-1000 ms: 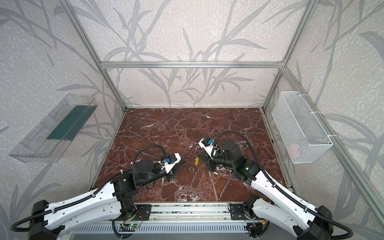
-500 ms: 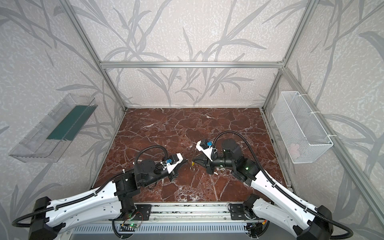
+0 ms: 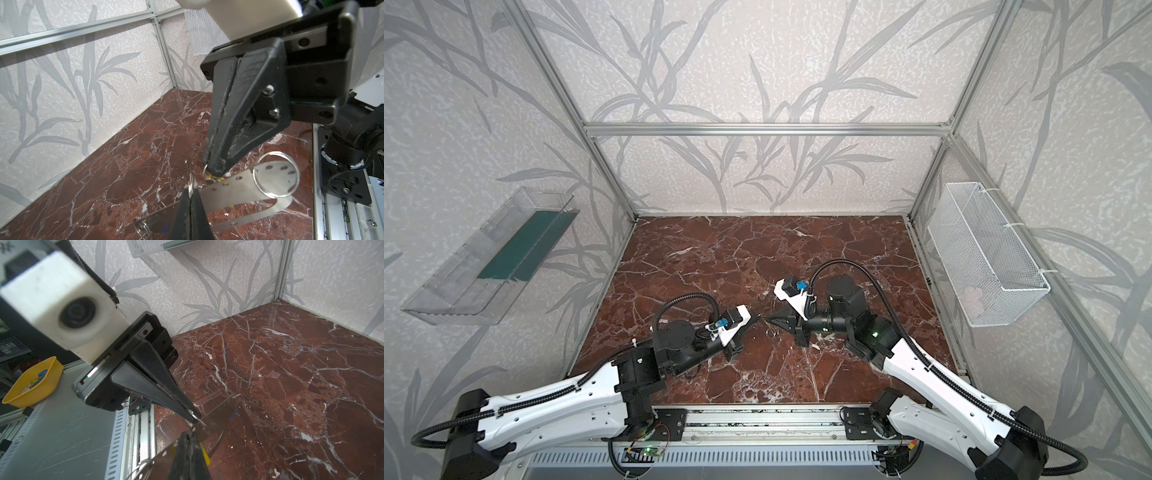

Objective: Put the keys on the keyring

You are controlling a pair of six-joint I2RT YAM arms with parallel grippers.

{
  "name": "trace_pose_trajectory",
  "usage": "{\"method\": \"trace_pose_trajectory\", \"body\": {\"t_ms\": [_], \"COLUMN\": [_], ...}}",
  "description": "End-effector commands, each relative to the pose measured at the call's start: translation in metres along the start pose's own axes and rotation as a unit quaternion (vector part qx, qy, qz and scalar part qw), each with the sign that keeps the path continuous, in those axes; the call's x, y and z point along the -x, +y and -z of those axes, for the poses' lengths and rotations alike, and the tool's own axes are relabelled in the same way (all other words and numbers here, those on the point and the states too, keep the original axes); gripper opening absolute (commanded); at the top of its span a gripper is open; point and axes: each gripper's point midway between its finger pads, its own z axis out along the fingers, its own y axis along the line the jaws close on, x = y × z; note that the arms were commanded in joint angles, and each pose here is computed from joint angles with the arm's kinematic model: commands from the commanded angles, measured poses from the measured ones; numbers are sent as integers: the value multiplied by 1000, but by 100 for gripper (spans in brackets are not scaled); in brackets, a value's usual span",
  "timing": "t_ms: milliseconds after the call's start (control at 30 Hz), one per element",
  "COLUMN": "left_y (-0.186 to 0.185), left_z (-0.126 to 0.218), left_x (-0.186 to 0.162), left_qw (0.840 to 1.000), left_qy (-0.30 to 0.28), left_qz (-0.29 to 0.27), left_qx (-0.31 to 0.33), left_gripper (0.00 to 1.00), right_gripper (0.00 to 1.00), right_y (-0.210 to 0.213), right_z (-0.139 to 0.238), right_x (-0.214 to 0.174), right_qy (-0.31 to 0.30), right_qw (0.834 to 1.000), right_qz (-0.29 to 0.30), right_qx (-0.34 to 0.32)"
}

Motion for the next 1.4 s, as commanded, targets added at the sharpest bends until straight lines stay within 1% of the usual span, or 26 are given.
{"method": "trace_pose_trajectory", "body": {"t_ms": [0, 400, 733, 1367], "left_y": [1, -6, -15, -22], "left_z": [2, 6, 8, 8], "left_x": [25, 32, 32, 29], "left_qw": [999, 998, 998, 997], "left_qy": [-33, -51, -54, -52], "left_qz": [-9, -17, -24, -31], "left_qx": [-1, -14, -34, -46], "left_gripper": [0, 0, 0, 0], "right_gripper": [0, 0, 0, 0], "right_y": [0, -11, -23, -26], "right_z": [4, 1, 3, 11], "right_x": [24, 18, 21, 30], "right_qy": [-29, -18, -22, -47], "right_qw": [999, 999, 998, 997], "right_qz": [17, 10, 3, -13], "right_qx": [-6, -31, -62, -66]}}
